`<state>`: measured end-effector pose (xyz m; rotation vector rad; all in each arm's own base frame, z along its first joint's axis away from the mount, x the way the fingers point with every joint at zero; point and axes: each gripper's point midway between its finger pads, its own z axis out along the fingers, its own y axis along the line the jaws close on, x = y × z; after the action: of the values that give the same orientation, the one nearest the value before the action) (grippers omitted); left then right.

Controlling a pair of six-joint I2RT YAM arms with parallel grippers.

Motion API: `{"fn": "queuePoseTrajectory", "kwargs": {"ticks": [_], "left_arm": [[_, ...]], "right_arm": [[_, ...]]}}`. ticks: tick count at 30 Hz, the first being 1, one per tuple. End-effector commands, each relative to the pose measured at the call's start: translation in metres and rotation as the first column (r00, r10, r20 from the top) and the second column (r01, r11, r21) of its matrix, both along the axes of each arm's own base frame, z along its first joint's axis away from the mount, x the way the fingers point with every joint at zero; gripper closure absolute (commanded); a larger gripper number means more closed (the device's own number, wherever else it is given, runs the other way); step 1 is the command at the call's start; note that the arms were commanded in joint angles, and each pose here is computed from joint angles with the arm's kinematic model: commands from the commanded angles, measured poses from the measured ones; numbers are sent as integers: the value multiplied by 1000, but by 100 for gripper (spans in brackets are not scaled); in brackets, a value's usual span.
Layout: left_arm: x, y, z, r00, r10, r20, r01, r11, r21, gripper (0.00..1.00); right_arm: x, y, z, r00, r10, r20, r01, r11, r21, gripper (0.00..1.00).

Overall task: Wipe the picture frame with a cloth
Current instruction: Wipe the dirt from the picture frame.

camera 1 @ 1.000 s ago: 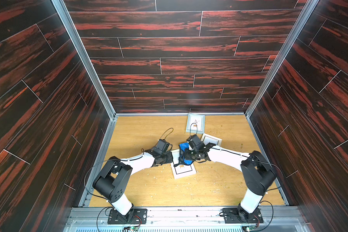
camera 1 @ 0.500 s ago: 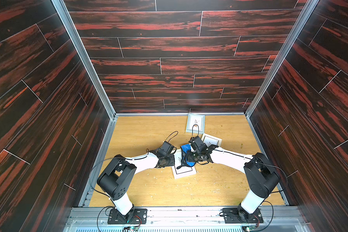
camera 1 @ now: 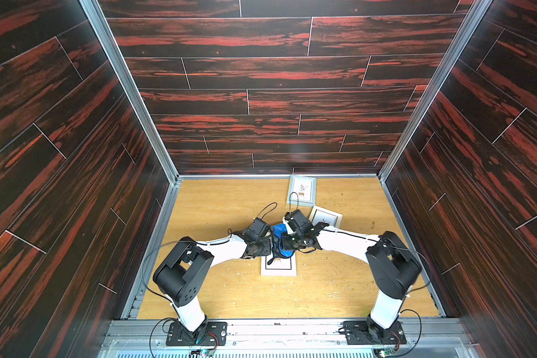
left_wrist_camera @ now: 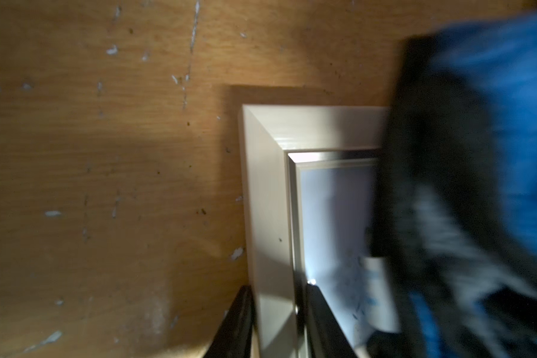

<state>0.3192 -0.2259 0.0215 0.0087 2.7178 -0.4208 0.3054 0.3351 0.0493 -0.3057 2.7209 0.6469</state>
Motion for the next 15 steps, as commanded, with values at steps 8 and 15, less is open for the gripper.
{"fn": "queuePoseTrajectory", "kwargs": {"ticks": [8,15], "left_arm": [[-11,39,-17,997,65,-34,-61,994,92,73],[-6,36,-20,996,86,-38,-84,995,57,73]], "right_arm": [[24,-52,-29,982,-187,-1,184,967,-177,100],[10,27,-32,999,-35,-36,31,994,-102,100]]}}
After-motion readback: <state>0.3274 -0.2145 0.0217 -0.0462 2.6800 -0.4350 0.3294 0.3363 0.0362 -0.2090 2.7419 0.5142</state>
